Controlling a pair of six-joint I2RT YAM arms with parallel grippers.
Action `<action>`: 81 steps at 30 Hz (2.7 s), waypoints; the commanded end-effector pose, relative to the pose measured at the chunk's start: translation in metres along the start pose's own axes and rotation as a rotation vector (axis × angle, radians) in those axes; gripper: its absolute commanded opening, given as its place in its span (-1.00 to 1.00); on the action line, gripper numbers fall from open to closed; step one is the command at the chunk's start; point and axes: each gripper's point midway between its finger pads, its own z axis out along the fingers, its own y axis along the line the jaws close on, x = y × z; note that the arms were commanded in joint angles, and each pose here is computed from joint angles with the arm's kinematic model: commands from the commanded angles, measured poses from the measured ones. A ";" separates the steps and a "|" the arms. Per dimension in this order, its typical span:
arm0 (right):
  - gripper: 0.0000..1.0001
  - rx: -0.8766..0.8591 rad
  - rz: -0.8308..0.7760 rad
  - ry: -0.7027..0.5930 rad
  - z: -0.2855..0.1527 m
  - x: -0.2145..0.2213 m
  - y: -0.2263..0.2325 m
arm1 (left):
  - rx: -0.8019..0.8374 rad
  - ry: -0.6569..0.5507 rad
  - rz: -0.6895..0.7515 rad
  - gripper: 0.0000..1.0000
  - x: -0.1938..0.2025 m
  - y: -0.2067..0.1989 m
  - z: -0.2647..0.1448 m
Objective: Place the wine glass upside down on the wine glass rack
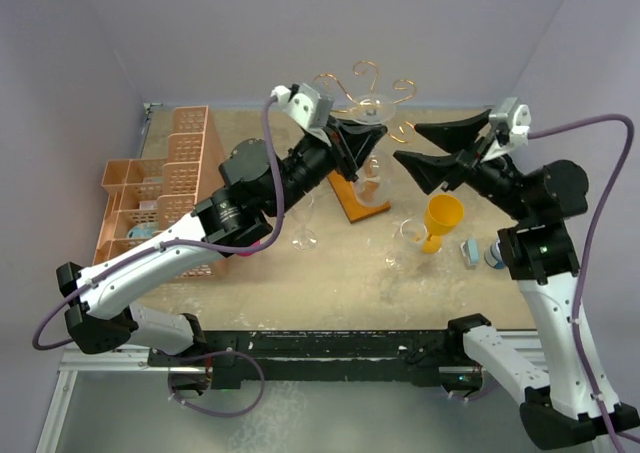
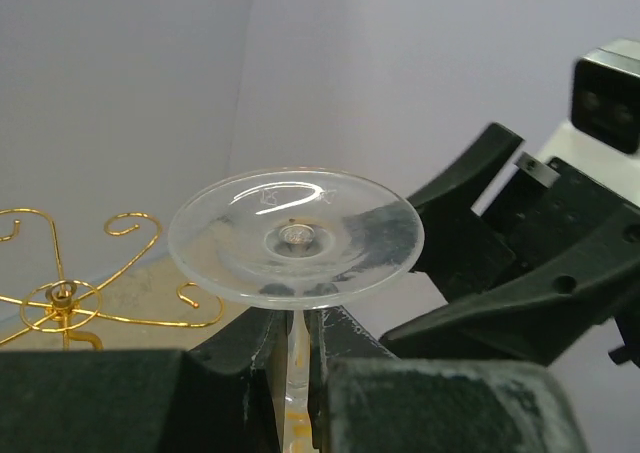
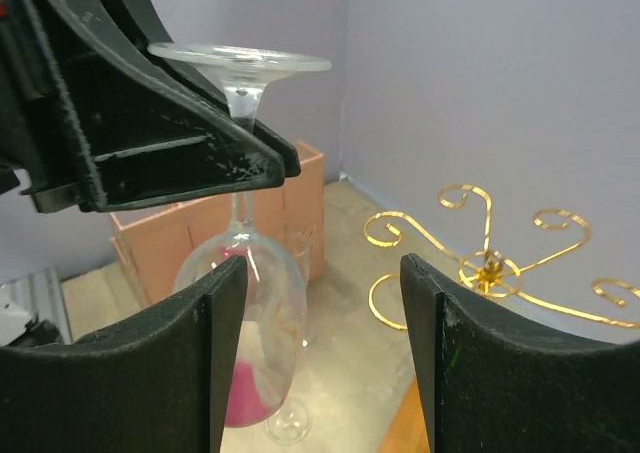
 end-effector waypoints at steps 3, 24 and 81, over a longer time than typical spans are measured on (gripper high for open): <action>0.25 -0.167 -0.020 0.007 0.003 0.012 0.024 | 0.194 0.016 0.088 -1.00 -0.004 -0.029 -0.013; -0.52 -0.395 0.015 0.018 0.015 0.042 0.057 | 0.378 0.046 0.019 -1.00 0.008 -0.063 -0.015; -1.00 -0.343 0.135 -0.278 0.003 -0.009 0.078 | 0.388 0.030 -0.042 -0.43 0.013 -0.061 -0.035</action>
